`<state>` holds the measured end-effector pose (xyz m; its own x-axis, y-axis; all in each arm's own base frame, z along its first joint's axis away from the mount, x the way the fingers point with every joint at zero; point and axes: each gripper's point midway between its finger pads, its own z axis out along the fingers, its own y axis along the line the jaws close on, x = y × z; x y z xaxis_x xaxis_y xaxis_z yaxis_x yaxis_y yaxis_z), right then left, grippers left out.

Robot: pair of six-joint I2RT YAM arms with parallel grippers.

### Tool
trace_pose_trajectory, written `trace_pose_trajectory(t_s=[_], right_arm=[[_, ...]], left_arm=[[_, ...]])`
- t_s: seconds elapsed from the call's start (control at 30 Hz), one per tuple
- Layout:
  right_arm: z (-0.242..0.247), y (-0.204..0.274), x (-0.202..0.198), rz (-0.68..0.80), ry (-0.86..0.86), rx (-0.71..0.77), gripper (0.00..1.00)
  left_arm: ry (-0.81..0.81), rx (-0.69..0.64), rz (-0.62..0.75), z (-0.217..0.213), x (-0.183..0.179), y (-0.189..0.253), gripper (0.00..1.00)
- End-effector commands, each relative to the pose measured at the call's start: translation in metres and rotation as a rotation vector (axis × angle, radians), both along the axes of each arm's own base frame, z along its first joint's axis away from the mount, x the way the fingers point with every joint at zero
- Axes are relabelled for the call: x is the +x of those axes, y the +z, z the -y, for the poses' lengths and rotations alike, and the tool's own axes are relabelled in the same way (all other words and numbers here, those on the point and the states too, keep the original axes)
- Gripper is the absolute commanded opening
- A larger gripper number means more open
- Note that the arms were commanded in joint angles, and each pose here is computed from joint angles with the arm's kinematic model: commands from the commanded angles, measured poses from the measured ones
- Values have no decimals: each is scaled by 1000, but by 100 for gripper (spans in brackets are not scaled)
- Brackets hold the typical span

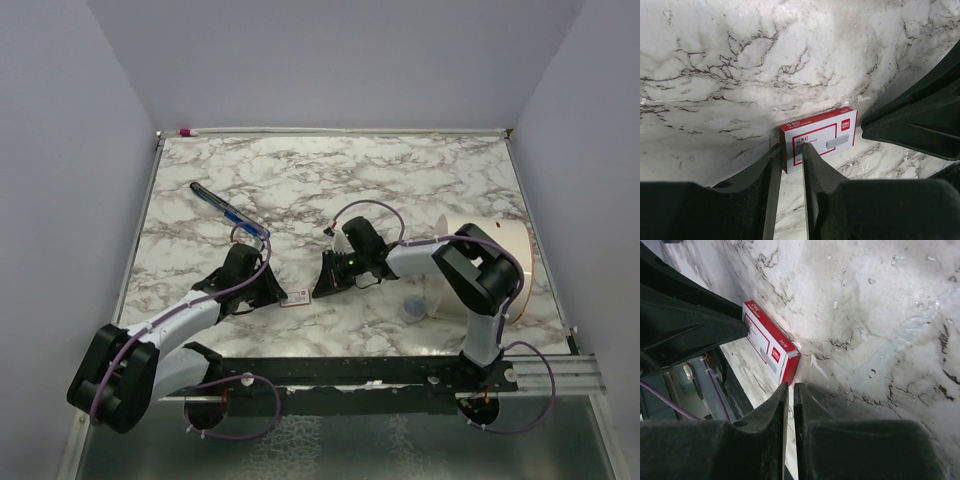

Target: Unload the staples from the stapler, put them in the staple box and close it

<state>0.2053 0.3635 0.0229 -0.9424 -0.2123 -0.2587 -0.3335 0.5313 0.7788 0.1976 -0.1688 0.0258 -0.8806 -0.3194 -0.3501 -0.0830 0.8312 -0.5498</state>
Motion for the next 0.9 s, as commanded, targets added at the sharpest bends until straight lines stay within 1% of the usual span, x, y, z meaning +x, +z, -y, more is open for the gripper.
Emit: trace_pose_trajectory(t_s=[0.0, 0.17, 0.3, 0.53, 0.6, 0.73, 0.87], right_arm=[[-13, 7, -2, 12, 48, 50, 9], [-20, 7, -4, -8, 61, 82, 3], [-28, 10, -5, -13, 70, 107, 1], [-31, 14, -5, -9, 55, 120, 1], [-32, 17, -6, -19, 49, 142, 3], [-31, 21, -8, -29, 22, 174, 16], [-29, 24, -10, -24, 12, 181, 21]], left_arm=[[-13, -3, 15, 4, 4, 3, 23], [-20, -25, 12, 8, 4, 3, 17], [-31, -54, 13, 15, 4, 4, 10], [-48, -80, 22, 26, 4, 8, 9], [-49, -101, 20, 29, 2, 7, 9], [-46, -117, 1, 31, -1, 5, 9], [-27, -113, 6, 27, -4, 4, 9]])
